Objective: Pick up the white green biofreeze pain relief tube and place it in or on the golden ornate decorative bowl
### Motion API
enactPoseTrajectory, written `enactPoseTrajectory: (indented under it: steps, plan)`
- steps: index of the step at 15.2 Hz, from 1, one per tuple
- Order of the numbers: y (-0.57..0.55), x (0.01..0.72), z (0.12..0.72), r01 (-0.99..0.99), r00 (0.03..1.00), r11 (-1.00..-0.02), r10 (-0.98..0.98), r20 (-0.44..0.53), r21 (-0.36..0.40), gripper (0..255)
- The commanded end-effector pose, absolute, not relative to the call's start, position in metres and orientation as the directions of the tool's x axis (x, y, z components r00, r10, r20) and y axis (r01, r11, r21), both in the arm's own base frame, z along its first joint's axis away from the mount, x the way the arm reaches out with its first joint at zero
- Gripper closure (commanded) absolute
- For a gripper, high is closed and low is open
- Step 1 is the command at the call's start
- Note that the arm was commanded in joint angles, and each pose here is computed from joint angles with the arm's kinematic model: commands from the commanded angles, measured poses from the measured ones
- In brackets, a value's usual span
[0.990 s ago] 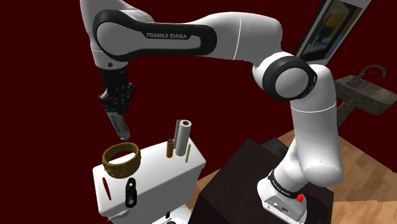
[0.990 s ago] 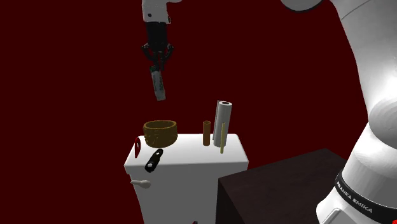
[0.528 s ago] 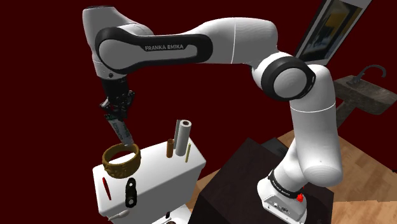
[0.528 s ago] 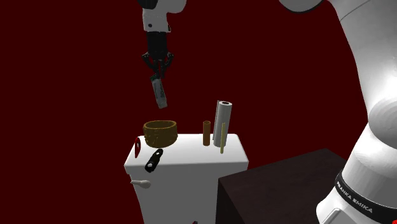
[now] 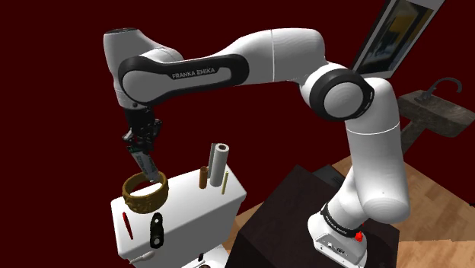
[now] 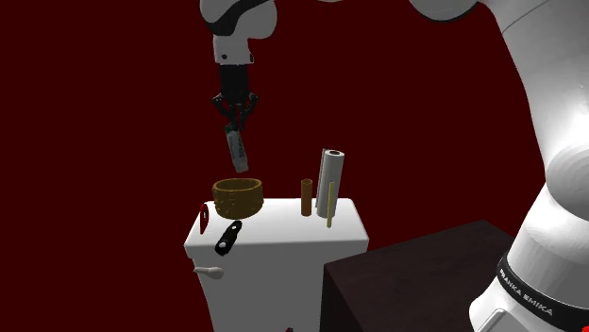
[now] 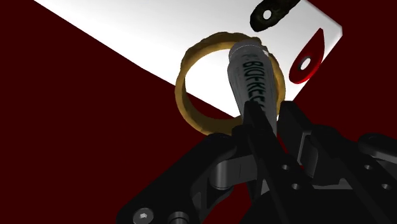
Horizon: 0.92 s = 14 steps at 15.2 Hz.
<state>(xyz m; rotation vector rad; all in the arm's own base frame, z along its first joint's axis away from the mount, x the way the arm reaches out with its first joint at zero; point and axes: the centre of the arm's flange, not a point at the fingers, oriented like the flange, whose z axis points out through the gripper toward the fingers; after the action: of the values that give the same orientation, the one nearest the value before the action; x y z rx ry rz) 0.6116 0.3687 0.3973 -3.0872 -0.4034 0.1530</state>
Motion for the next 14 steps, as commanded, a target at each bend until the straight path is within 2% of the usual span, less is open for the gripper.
enactPoseTrajectory:
  steps: [1,9,14]
  plan:
    - [0.367,0.612,0.386,0.255,0.962,-0.966,0.258,-0.093,-0.037,255]
    - [0.367,0.612,0.34,0.255,0.962,-0.966,0.258,-0.093,-0.037,255]
    - [0.367,0.612,0.34,0.255,0.962,-0.966,0.258,-0.093,-0.037,255]
